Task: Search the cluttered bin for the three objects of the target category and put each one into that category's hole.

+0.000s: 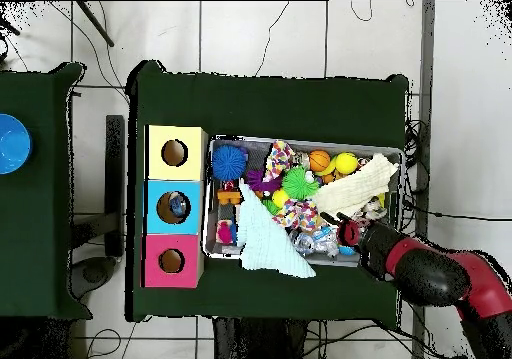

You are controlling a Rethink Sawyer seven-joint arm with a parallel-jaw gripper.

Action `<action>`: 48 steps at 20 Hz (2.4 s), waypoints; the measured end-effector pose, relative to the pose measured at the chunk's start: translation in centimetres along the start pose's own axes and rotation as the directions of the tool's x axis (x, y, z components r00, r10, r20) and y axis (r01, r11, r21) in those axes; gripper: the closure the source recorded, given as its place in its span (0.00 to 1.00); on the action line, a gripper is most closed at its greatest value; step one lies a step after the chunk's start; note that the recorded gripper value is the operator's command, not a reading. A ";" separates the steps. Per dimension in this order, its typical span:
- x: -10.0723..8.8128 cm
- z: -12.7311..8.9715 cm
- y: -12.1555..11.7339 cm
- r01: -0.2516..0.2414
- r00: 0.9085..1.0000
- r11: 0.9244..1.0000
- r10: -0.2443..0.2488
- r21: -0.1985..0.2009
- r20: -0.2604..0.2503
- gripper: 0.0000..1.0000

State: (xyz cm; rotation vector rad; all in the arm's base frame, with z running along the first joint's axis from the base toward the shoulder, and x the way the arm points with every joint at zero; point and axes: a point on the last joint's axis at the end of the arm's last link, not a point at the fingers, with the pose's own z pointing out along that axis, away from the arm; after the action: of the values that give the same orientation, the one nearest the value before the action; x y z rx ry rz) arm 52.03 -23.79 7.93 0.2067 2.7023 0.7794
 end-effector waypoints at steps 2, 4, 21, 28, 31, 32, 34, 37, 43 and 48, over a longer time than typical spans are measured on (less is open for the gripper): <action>0.1 0.1 0.0 -0.002 1.000 1.000 0.002 -0.003 0.000 0.00; 0.3 0.2 -0.1 -0.007 1.000 1.000 0.007 -0.008 0.000 0.00; 1.5 -0.2 -2.0 -0.045 0.999 0.999 0.045 -0.012 0.013 0.00; 2.0 -0.3 -2.7 -0.063 0.998 0.998 0.063 -0.019 0.020 0.00; 2.2 -0.1 -2.6 -0.067 0.998 0.997 0.067 -0.027 0.020 0.00; 2.2 0.0 -2.6 -0.067 0.998 0.997 0.068 -0.029 0.019 0.00; 2.3 0.2 -2.5 -0.069 0.997 0.997 0.070 -0.035 0.019 0.00; 2.4 0.5 -2.4 -0.072 0.997 0.996 0.073 -0.047 0.018 0.00; 2.7 1.0 -2.2 -0.080 0.997 0.995 0.081 -0.062 0.016 0.00; 3.1 1.1 -2.5 -0.095 0.995 0.993 0.097 -0.074 0.019 0.00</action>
State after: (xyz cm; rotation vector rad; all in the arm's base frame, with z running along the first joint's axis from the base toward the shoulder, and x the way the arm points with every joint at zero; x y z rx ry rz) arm 49.38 -24.67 4.86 0.3279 2.6535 0.8969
